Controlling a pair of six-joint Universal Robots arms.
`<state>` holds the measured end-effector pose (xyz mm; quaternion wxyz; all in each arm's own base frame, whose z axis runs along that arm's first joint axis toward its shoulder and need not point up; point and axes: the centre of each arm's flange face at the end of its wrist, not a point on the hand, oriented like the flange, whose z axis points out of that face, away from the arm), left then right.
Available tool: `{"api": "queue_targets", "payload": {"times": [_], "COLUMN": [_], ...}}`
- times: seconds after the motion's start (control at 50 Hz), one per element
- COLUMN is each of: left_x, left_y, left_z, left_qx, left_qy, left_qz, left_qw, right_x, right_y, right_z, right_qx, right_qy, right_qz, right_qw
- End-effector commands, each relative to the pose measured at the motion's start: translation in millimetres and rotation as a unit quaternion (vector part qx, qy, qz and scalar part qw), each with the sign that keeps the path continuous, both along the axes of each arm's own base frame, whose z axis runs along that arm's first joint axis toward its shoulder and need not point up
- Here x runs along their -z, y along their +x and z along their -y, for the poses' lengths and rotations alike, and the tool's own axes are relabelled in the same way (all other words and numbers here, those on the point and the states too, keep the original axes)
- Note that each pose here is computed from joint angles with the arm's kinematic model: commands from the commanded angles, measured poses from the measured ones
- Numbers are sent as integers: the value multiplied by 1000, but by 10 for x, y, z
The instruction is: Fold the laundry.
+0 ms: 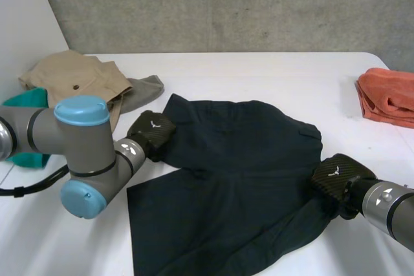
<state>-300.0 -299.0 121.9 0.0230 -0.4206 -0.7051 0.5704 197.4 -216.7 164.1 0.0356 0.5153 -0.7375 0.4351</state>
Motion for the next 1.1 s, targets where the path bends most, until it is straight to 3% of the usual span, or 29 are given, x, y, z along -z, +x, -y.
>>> {"api": "queue_targets", "payload": {"times": [0.02,0.1,0.26,0.46,0.58,0.74,0.86,1.1], "left_x": [-95,-155,-125,-711,-1143,-1244,-1076,-785], "left_y": [108,225,128,217,377,520,648,592], "left_z": [-63,-126,-304,-487,-907,-1598,-1878,-1914], "left_qx": [-76,-129,-106,-117,-116,-106,-138,-125], "left_qy": [-19,-35,-33,-83,-101,24,152,212], "left_qz": [32,73,87,41,-15,-71,-80,-66], "left_qw": [996,988,990,989,988,992,975,967], "right_x": [-28,-47,-54,-112,-262,-221,-220,-185], "right_y": [8,14,36,47,71,99,122,125], "right_z": [39,59,45,98,256,582,637,611], "right_qx": [7,16,20,34,61,105,104,102], "right_qy": [-7,-5,1,-2,-15,5,3,9], "right_qz": [8,22,33,52,94,137,143,146], "right_qw": [1000,1000,999,998,994,985,984,984]}}
